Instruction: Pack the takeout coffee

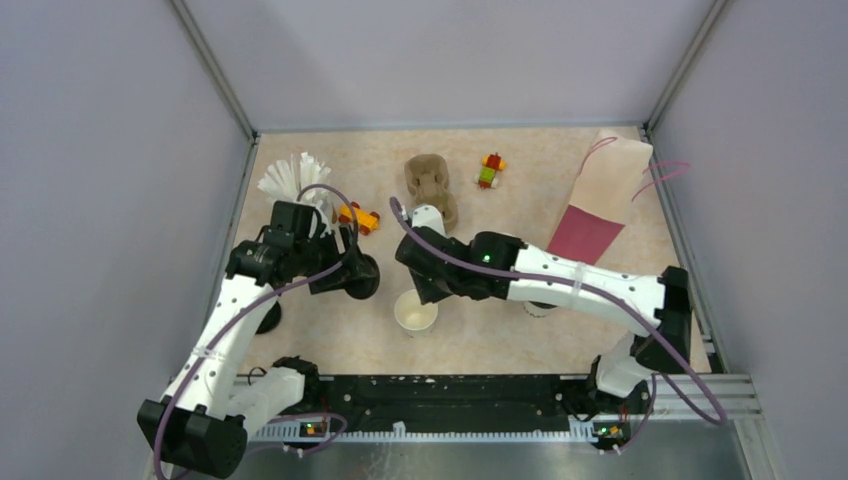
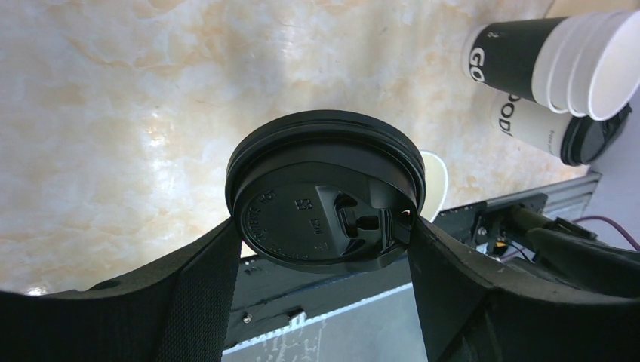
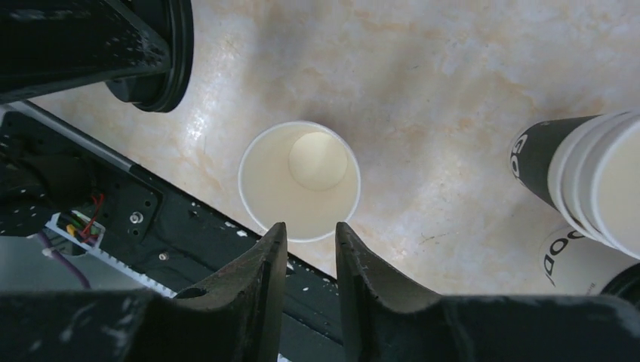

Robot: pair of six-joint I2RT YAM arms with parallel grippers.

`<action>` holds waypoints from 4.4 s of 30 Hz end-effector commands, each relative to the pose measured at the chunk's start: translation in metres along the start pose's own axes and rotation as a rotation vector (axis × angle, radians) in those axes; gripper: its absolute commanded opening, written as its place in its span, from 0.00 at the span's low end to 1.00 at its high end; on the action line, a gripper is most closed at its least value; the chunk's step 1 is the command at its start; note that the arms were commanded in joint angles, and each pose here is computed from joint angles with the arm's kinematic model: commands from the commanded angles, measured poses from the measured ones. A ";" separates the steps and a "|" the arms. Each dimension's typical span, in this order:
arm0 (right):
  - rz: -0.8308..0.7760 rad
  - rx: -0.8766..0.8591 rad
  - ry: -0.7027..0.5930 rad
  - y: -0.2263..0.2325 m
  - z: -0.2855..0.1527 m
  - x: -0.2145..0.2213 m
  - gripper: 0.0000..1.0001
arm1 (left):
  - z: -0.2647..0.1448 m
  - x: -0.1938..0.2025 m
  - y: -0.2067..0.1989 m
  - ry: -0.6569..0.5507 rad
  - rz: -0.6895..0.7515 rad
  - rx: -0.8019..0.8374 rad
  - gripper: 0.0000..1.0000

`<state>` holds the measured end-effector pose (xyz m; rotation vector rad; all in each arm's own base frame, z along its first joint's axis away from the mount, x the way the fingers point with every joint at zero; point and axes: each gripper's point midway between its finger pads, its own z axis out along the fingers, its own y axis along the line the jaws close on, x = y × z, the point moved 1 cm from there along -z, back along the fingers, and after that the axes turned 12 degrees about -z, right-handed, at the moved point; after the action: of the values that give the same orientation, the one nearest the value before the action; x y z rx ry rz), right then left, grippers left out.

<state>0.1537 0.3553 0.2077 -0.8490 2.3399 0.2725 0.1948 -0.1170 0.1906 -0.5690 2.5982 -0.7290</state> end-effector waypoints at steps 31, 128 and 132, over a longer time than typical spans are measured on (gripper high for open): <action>0.178 0.043 -0.399 -0.101 -0.150 0.001 0.84 | 0.025 0.100 -0.094 0.220 0.238 -0.208 0.75; 0.141 -0.358 -0.102 -0.041 -0.010 0.007 0.49 | 0.026 0.046 -0.031 0.060 0.041 0.216 0.81; 0.139 -0.374 -0.038 -0.036 0.007 0.013 0.49 | 0.035 0.048 -0.030 0.076 0.072 0.230 0.80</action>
<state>0.1702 0.3094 0.1973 -0.7990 2.3636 0.7182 0.1663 -0.1661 0.1586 -0.5038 2.6189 -0.9284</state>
